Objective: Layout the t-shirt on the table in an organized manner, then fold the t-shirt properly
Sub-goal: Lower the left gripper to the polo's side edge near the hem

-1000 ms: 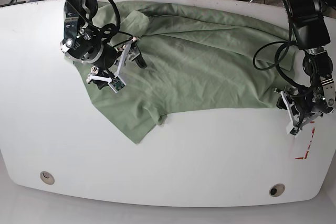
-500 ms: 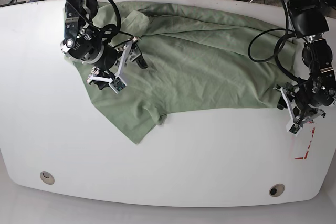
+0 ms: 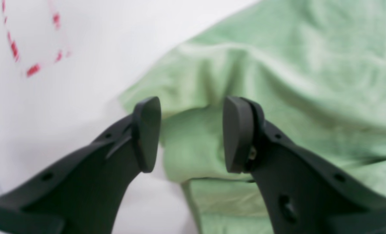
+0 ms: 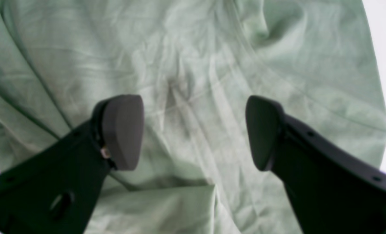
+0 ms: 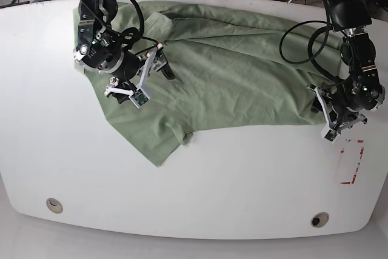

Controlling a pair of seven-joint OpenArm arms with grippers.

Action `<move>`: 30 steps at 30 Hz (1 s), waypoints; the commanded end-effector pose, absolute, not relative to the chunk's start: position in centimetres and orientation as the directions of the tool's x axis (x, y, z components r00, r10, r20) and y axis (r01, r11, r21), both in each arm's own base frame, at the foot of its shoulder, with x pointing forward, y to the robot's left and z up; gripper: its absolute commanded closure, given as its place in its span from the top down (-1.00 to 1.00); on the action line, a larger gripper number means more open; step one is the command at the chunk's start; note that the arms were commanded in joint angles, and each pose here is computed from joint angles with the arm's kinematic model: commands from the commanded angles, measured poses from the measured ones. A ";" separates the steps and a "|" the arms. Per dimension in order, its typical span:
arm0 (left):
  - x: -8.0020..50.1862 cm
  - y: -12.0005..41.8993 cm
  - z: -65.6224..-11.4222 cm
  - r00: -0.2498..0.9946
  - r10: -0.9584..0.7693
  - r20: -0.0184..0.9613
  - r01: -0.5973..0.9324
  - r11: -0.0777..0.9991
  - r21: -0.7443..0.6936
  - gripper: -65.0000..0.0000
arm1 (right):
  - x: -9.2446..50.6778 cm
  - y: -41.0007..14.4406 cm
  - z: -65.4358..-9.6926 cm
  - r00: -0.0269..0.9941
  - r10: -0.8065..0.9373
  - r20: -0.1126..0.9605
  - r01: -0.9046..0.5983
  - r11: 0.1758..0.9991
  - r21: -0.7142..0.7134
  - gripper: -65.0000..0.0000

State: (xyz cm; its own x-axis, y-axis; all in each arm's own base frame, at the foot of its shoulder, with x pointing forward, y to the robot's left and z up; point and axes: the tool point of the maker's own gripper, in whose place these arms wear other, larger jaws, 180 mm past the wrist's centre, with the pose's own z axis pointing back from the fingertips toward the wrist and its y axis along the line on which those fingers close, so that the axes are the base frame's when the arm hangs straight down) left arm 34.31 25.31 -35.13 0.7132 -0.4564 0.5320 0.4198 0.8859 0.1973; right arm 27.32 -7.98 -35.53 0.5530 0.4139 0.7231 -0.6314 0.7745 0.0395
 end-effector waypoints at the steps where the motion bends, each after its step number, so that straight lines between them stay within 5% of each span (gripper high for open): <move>1: 35.0 25.3 -33.9 0.690 -0.449 0.568 0.408 0.889 0.207 -0.11 | 28.0 -7.9 -34.2 0.517 0.401 0.756 -0.634 0.773 0.024 0.41; 30: 32.7 25.9 -34.7 0.733 -0.419 0.536 0.374 0.906 0.197 -0.11 | 28.0 -7.7 -34.2 0.517 0.393 0.760 -0.635 0.772 0.032 0.41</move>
